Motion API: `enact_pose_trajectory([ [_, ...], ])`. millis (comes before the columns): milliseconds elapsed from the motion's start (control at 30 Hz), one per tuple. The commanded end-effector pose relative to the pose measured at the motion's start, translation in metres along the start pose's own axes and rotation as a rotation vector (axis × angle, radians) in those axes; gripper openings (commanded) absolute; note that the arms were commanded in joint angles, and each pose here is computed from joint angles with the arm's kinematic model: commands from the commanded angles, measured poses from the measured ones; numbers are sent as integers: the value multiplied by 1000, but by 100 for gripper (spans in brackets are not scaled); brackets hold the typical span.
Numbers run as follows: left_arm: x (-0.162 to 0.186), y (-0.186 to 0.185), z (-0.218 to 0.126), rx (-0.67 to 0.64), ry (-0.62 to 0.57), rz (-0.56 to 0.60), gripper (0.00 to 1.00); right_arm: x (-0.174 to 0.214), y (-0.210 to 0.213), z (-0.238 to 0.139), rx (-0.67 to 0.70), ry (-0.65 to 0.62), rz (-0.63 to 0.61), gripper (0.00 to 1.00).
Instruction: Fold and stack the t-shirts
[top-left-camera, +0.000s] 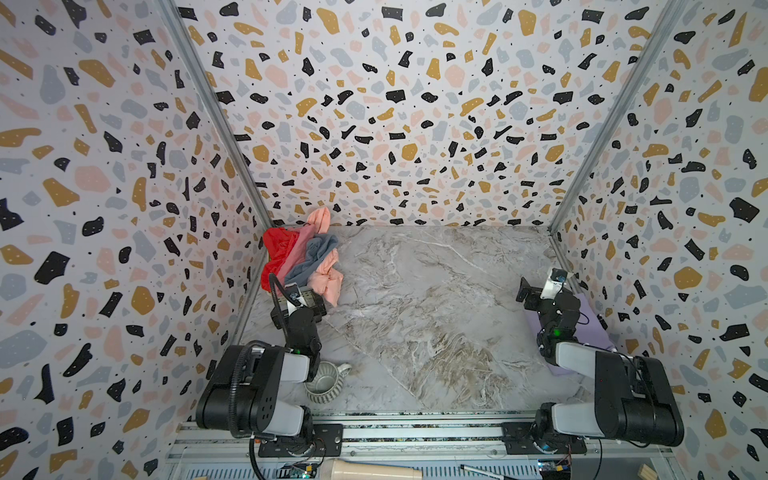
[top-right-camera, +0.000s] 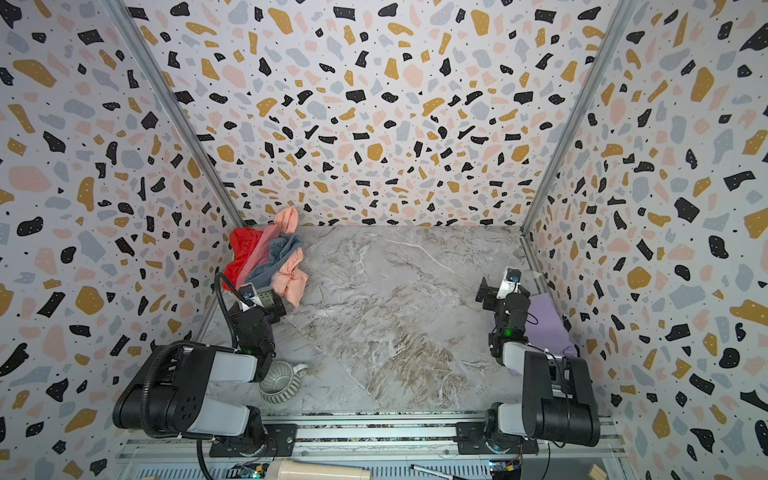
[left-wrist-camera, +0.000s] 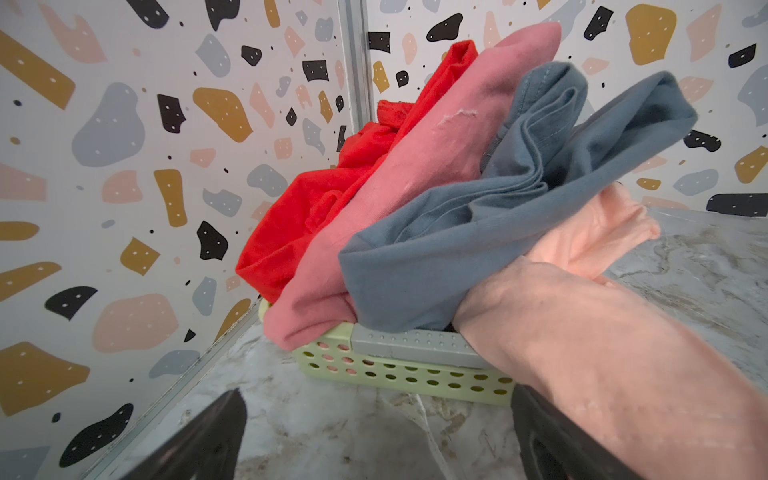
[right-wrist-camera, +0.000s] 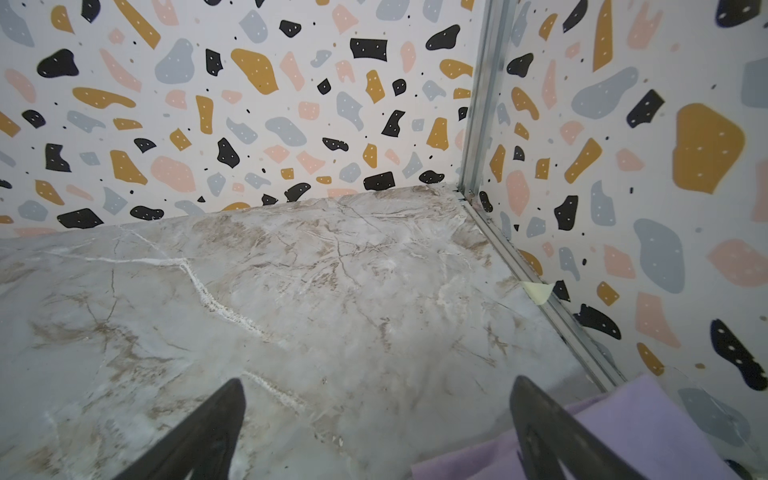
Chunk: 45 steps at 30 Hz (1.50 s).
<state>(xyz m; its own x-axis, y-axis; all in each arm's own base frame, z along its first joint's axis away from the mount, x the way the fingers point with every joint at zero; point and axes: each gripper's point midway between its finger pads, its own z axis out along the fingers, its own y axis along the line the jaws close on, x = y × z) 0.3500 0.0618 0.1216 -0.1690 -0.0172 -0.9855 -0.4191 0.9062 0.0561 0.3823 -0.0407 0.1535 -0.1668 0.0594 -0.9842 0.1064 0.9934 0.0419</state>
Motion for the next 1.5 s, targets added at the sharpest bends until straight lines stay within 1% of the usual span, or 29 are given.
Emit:
enact_pose_trajectory([
  [0, -11, 4, -1, -21, -52, -17, 100, -23, 15, -11, -86, -86, 5, 99],
  [67, -11, 5, -1, -22, -51, -21, 100, -17, 20, -13, -107, -53, 5, 99],
  [133, -11, 5, -1, -21, -52, -19, 100, -12, 27, -16, -137, -59, 14, 99],
  [233, -12, 5, -1, -21, -53, -20, 100, 5, 40, -18, -161, -18, -38, 99],
  [300, -12, 5, -1, -22, -53, -20, 100, 14, 42, -27, -139, -44, -49, 99],
  [367, -12, 5, -1, -21, -55, -21, 100, 12, 37, -39, -88, -119, -59, 99],
  [400, -12, 5, -2, -21, -54, -20, 100, 14, 34, -40, -73, -121, -50, 99],
  [500, -12, 5, -2, -21, -53, -19, 100, 24, 35, -35, -78, -97, -53, 99],
  [600, -12, 5, -1, -22, -55, -22, 100, 24, 41, -32, -78, -128, -78, 99],
  [667, -12, 5, -1, -22, -54, -21, 100, 29, 45, -24, -91, -81, -92, 99],
  [867, -11, 5, 0, -23, -48, -18, 100, 37, 47, -13, -80, -25, -106, 99],
  [1467, -13, 7, -2, -30, -58, -25, 100, 35, 48, -16, -58, -38, -122, 99],
])
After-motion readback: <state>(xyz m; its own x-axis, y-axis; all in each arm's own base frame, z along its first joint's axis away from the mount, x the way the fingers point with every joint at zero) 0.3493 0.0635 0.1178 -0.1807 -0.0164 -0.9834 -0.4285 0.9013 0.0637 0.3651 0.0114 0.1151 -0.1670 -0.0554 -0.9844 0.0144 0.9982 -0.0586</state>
